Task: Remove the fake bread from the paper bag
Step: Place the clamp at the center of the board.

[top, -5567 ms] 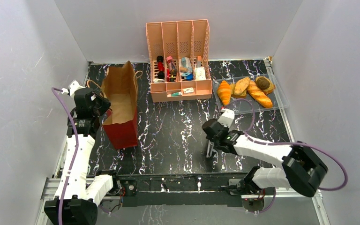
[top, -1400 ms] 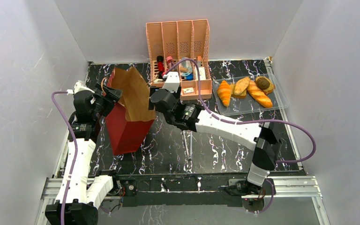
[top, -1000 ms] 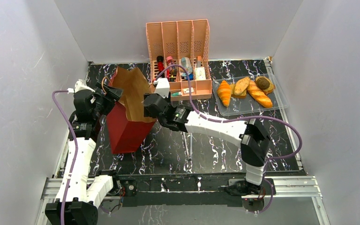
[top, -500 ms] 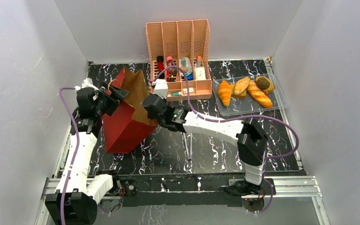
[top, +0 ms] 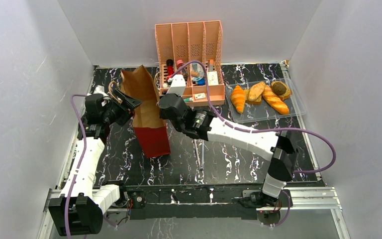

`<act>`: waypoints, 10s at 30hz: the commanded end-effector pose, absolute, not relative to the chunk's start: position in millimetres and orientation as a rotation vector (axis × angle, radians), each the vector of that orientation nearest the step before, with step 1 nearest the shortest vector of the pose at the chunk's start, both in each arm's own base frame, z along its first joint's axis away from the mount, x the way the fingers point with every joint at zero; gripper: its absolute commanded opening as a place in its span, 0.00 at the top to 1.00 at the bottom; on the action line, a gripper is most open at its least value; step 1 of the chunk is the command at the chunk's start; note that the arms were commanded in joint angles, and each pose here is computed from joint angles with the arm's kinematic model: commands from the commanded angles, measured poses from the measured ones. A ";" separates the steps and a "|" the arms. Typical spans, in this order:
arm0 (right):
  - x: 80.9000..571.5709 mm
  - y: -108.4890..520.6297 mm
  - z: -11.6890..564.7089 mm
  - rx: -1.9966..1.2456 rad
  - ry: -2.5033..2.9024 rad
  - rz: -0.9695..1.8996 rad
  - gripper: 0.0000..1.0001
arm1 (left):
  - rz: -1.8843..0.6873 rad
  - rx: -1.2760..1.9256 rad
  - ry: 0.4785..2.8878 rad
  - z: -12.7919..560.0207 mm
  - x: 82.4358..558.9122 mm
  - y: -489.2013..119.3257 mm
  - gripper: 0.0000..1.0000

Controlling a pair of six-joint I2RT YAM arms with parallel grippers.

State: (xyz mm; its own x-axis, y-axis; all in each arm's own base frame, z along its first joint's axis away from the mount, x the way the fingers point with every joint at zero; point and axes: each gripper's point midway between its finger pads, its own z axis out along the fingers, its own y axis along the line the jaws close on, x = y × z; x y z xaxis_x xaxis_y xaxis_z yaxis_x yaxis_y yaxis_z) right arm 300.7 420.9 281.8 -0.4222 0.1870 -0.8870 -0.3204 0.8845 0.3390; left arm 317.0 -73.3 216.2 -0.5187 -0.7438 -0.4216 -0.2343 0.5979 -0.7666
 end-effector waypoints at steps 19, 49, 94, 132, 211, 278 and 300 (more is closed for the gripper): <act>295.6 414.2 340.0 -0.062 1.785 0.618 1.00 | -1.273 -0.655 2.062 235.5 308.9 -120.4 0.21; 250.3 415.0 342.4 -0.102 1.735 0.593 1.00 | -1.488 -0.815 1.782 278.0 305.6 -121.6 0.19; 291.4 434.9 388.7 -0.140 1.606 0.553 1.00 | -1.825 -0.307 1.822 299.4 260.2 -159.8 0.32; 342.1 477.3 421.4 -0.219 1.614 0.589 1.00 | -1.715 0.253 2.102 260.0 202.4 -211.9 0.33; 359.3 407.5 444.2 0.000 1.617 0.536 1.00 | -1.496 0.505 1.812 351.3 177.9 -218.4 0.26; 258.0 330.6 315.1 0.381 1.915 0.887 1.00 | -0.170 -0.718 1.573 345.5 212.1 18.2 0.25; 193.0 325.0 285.4 0.476 1.972 0.947 1.00 | -0.113 -0.730 1.631 321.4 218.5 19.7 0.25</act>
